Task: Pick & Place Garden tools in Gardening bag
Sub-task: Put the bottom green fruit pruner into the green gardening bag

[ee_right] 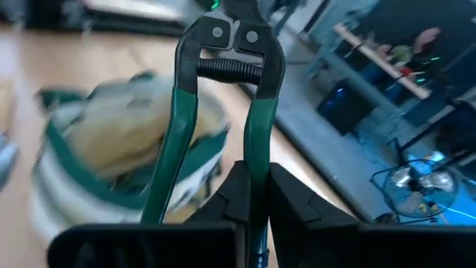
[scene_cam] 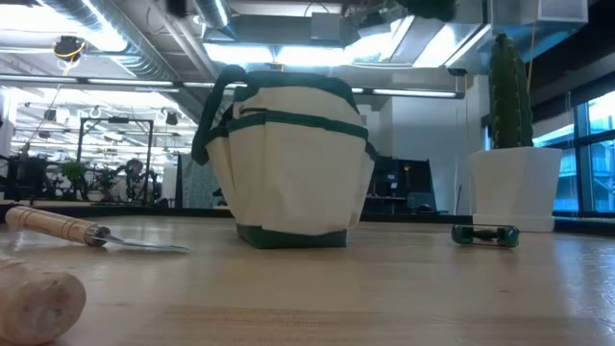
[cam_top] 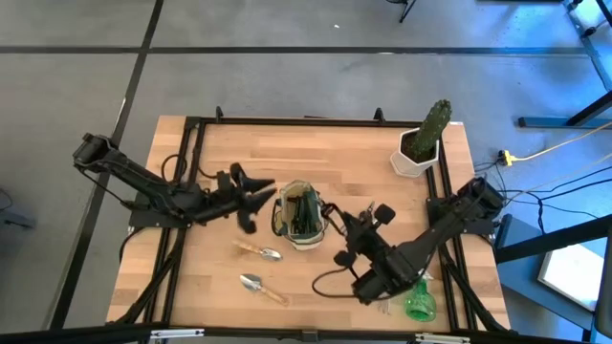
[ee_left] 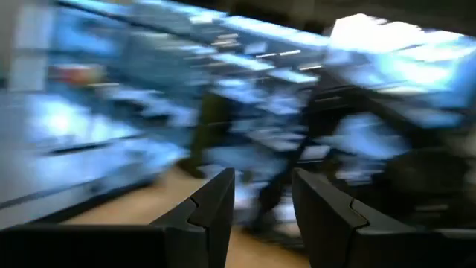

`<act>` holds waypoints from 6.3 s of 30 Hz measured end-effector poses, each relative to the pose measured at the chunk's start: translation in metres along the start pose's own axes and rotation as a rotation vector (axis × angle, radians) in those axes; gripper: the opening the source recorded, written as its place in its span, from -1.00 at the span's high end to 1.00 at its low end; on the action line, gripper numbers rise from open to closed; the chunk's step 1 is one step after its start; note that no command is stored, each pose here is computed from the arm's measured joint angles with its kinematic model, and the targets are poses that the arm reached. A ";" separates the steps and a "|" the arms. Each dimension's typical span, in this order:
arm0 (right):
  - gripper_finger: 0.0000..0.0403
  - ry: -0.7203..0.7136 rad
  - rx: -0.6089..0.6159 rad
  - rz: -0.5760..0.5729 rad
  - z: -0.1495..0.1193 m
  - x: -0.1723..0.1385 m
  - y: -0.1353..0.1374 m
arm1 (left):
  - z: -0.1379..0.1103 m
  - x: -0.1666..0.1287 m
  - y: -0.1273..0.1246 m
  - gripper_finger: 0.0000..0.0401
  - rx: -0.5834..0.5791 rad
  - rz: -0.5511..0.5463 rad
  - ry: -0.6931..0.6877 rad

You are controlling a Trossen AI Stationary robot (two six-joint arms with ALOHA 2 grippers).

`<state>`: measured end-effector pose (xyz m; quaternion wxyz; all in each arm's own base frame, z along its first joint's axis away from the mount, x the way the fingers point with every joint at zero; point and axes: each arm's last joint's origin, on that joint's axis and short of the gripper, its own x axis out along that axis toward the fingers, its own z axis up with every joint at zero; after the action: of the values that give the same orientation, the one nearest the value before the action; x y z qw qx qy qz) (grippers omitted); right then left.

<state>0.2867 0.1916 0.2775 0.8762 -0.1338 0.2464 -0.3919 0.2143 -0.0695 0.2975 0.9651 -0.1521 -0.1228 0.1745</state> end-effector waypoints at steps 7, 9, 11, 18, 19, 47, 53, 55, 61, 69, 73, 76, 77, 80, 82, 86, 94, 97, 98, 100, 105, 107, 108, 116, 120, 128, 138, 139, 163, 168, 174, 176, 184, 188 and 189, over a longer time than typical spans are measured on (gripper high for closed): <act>0.88 -0.043 0.013 -0.120 0.012 0.033 -0.008 | -0.002 0.007 0.005 0.35 -0.020 -0.088 0.040; 0.88 -0.052 -0.006 -0.150 0.015 0.043 -0.010 | -0.004 0.009 0.008 0.35 -0.054 -0.085 0.059; 0.88 -0.059 -0.029 -0.169 0.020 0.051 -0.009 | -0.007 0.011 0.012 0.35 -0.058 -0.042 0.079; 0.88 -0.100 -0.161 -0.200 0.043 0.069 0.004 | -0.017 0.025 0.026 0.35 -0.078 0.014 0.109; 0.88 -0.105 -0.178 -0.201 0.046 0.070 0.006 | -0.019 0.028 0.027 0.35 -0.083 0.001 0.114; 0.88 -0.141 -0.121 -0.315 0.051 0.097 0.024 | -0.032 0.052 0.021 0.35 -0.034 -0.042 -0.055; 0.88 -0.141 -0.126 -0.302 0.051 0.094 0.026 | -0.032 0.052 0.021 0.35 -0.012 -0.027 -0.060; 0.88 -0.143 -0.128 -0.299 0.051 0.093 0.027 | -0.032 0.052 0.021 0.35 -0.011 -0.027 -0.060; 0.88 -0.130 -0.141 -0.241 0.050 0.091 0.030 | -0.032 0.053 0.022 0.35 0.003 -0.004 -0.055; 0.88 -0.118 -0.152 -0.195 0.047 0.090 0.034 | -0.032 0.057 0.028 0.35 0.000 0.029 -0.052; 0.88 -0.132 -0.151 -0.225 0.048 0.088 0.034 | -0.032 0.058 0.028 0.35 -0.021 -0.015 -0.044; 0.88 -0.142 -0.138 -0.256 0.049 0.089 0.033 | -0.033 0.057 0.028 0.35 -0.027 -0.008 -0.046; 0.88 -0.144 -0.131 -0.261 0.049 0.089 0.032 | -0.033 0.057 0.028 0.35 -0.028 -0.007 -0.046; 0.88 -0.150 -0.116 -0.271 0.049 0.088 0.032 | -0.033 0.057 0.028 0.35 -0.028 -0.014 -0.045; 0.88 -0.151 -0.111 -0.272 0.049 0.088 0.032 | -0.033 0.057 0.028 0.35 -0.028 -0.016 -0.045; 0.88 -0.152 -0.100 -0.271 0.049 0.089 0.032 | -0.033 0.057 0.027 0.35 -0.028 -0.037 -0.041; 0.88 -0.155 -0.079 -0.282 0.051 0.090 0.030 | -0.034 0.058 0.027 0.35 -0.023 -0.123 -0.025; 0.88 -0.154 -0.072 -0.273 0.052 0.090 0.030 | -0.032 0.058 0.027 0.35 -0.027 -0.147 -0.033; 0.88 -0.152 -0.073 -0.268 0.052 0.090 0.030 | -0.032 0.058 0.027 0.35 -0.027 -0.150 -0.034; 0.88 -0.152 -0.071 -0.266 0.052 0.090 0.030 | -0.032 0.058 0.027 0.35 -0.027 -0.151 -0.034; 0.88 -0.151 -0.068 -0.260 0.052 0.091 0.031 | -0.031 0.058 0.027 0.35 -0.024 -0.149 -0.040; 0.88 -0.149 -0.067 -0.253 0.052 0.091 0.031 | -0.031 0.059 0.029 0.35 -0.023 -0.146 -0.041; 0.88 -0.149 -0.066 -0.251 0.052 0.091 0.031 | -0.031 0.059 0.029 0.35 -0.022 -0.144 -0.042; 0.88 -0.152 -0.067 -0.247 0.055 0.090 0.032 | -0.035 0.064 0.034 0.36 -0.030 -0.146 -0.028; 0.88 -0.147 -0.070 -0.229 0.055 0.091 0.033 | -0.034 0.065 0.034 0.45 -0.029 -0.152 -0.036; 0.88 -0.146 -0.080 -0.230 0.055 0.091 0.033 | -0.035 0.065 0.033 0.86 0.013 -0.166 -0.044; 0.88 -0.135 -0.141 -0.216 0.055 0.091 0.033 | -0.035 0.064 0.032 0.86 0.039 -0.165 -0.042; 0.86 -0.131 -0.159 -0.210 0.055 0.091 0.033 | -0.035 0.063 0.031 0.86 0.040 -0.165 -0.041; -0.32 -0.092 -0.294 0.175 0.050 0.059 0.043 | -0.010 0.032 0.011 0.86 0.112 -0.187 -0.009; -0.29 -0.065 -0.351 0.285 0.045 0.042 0.040 | -0.005 0.025 0.009 0.86 0.122 -0.218 0.017; -0.22 0.026 -0.287 0.358 0.043 0.021 0.015 | -0.005 0.013 0.007 0.86 0.129 -0.247 0.119; -0.19 0.037 -0.272 0.366 0.040 0.012 0.007 | -0.008 0.011 0.005 0.86 0.111 -0.254 0.146; -0.12 -0.070 -0.213 0.624 0.011 -0.006 -0.008 | -0.018 0.011 -0.021 0.86 0.114 -0.270 0.191; -0.12 -0.180 -0.180 0.854 -0.012 -0.003 -0.016 | -0.036 0.018 -0.043 0.86 0.143 -0.254 0.237; -0.12 -0.212 -0.155 0.889 -0.018 -0.002 -0.019 | -0.041 0.022 -0.049 0.86 0.151 -0.252 0.248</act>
<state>0.2645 0.1797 0.2710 0.9671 -0.1196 0.2174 0.0570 0.2607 -0.1155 0.2800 0.9957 -0.0829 -0.0078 0.0408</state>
